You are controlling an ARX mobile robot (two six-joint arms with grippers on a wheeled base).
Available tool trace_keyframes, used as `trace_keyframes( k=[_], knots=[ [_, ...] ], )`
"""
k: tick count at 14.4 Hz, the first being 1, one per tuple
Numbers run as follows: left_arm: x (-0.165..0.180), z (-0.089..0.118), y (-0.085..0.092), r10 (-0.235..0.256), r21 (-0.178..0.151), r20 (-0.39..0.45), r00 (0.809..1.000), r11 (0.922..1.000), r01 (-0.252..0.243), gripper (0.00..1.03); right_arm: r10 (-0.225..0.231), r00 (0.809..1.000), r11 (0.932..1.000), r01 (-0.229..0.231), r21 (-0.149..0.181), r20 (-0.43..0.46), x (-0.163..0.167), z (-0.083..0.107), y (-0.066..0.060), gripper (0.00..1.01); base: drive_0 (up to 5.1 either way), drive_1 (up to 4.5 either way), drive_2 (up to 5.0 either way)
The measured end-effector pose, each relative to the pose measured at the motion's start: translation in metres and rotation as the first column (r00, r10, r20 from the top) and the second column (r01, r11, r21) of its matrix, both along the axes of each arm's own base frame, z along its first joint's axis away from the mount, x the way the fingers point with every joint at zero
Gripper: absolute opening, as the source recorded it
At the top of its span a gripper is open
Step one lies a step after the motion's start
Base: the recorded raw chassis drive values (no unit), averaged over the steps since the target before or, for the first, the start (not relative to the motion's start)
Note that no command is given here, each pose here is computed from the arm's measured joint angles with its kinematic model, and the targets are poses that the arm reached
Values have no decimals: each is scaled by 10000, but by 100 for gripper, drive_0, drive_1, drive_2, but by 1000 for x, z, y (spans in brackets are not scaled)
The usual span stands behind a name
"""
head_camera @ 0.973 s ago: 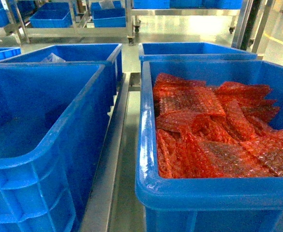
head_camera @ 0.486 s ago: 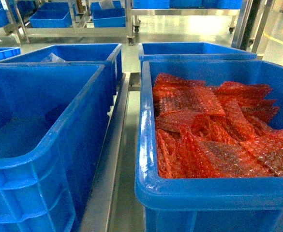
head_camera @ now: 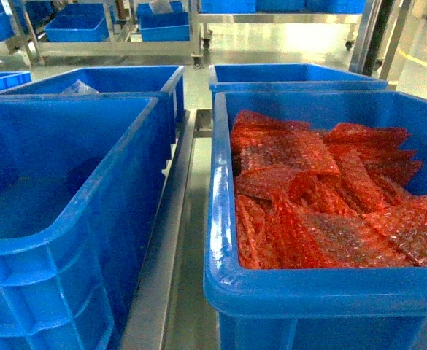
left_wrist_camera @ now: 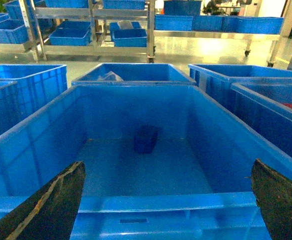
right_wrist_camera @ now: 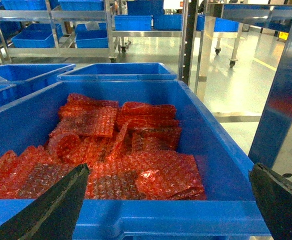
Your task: Pick blue part to blue bin on bottom shelf
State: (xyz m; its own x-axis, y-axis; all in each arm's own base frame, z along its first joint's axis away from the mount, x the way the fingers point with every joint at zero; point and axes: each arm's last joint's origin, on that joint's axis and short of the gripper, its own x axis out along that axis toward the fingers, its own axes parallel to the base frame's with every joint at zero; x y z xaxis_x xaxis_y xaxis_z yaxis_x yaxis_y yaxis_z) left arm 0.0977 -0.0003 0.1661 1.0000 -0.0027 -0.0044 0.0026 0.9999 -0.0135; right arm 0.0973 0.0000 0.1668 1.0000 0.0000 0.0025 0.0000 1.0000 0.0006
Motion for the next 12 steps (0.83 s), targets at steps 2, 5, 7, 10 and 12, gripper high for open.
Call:
trace_keyframes(
  k=[2, 5, 7, 10, 12],
  knots=[
    [0, 0, 0, 0, 0, 0, 10000, 10000, 0, 98, 0, 10000, 10000, 0, -4, 0, 0, 0, 0, 98, 0, 0, 0],
    [0, 0, 0, 0, 0, 0, 10000, 10000, 0, 98, 0, 10000, 10000, 0, -4, 0, 0, 0, 0, 98, 0, 0, 0],
    [0, 0, 0, 0, 0, 0, 10000, 10000, 0, 98, 0, 10000, 10000, 0, -4, 0, 0, 0, 0, 98, 0, 0, 0],
    [0, 0, 0, 0, -4, 0, 10000, 10000, 0, 98, 0, 10000, 10000, 0, -4, 0, 0, 0, 0, 98, 0, 0, 0],
    [0, 0, 0, 0, -4, 0, 10000, 10000, 0, 98, 0, 10000, 10000, 0, -4, 0, 0, 0, 0, 98, 0, 0, 0]
  ],
)
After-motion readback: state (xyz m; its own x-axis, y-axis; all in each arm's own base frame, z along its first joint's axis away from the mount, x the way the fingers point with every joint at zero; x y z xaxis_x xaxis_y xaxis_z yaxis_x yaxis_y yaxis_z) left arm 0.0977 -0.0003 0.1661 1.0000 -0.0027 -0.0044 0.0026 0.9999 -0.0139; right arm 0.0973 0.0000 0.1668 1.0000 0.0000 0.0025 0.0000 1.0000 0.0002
